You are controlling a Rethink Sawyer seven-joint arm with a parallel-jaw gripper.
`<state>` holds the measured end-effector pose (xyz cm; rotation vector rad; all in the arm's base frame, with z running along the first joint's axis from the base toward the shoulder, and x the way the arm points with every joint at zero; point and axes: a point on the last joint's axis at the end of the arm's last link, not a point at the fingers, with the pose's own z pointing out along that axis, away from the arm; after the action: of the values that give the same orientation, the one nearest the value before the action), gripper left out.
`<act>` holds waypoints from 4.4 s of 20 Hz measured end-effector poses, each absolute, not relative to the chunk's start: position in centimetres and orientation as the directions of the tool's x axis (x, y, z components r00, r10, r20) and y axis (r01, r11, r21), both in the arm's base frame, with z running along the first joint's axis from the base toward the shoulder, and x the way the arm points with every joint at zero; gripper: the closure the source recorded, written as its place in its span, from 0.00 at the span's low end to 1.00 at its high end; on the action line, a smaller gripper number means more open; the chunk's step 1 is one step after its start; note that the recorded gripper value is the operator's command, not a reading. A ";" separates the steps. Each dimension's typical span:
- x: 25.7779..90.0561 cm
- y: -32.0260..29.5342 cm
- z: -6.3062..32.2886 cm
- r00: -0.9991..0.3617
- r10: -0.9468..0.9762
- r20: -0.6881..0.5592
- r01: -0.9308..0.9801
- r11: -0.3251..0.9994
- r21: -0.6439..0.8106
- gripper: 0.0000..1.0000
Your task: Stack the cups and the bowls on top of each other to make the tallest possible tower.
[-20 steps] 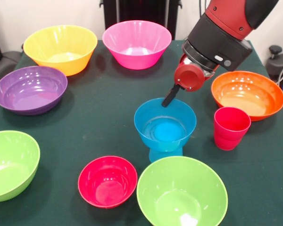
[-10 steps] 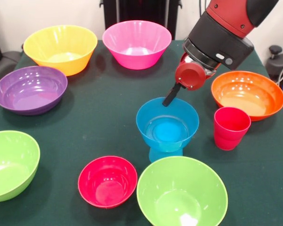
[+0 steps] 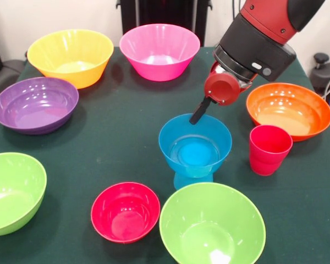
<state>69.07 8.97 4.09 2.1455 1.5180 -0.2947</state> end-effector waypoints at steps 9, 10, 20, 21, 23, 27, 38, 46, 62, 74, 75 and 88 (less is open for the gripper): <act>69.1 9.0 4.1 0.358 0.822 -0.443 0.928 -0.260 0.266 1.00; 69.1 9.0 4.0 0.357 0.822 -0.442 0.928 -0.260 0.266 1.00; 69.0 9.2 3.7 0.357 0.825 -0.437 0.929 -0.263 0.261 0.00; 69.0 9.2 3.7 0.357 0.826 -0.437 0.929 -0.263 0.261 0.00; 69.0 9.2 3.8 0.357 0.826 -0.437 0.929 -0.263 0.262 0.00; 69.0 9.2 3.8 0.358 0.826 -0.436 0.928 -0.264 0.262 0.00; 68.7 8.9 3.8 0.363 0.822 -0.438 0.927 -0.271 0.259 0.00; 68.3 8.0 5.9 0.397 0.814 -0.424 0.912 -0.299 0.280 0.00; 72.3 2.0 23.6 0.502 0.808 -0.308 0.828 -0.347 0.440 0.00; 71.8 -6.7 31.6 0.591 0.763 -0.261 0.758 -0.414 0.504 0.00; 71.7 -6.8 31.8 0.591 0.763 -0.262 0.758 -0.414 0.503 0.00; 71.4 -4.4 30.6 0.532 0.798 -0.282 0.828 -0.421 0.370 0.00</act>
<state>71.38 -4.42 30.61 2.3087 1.3228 -0.0853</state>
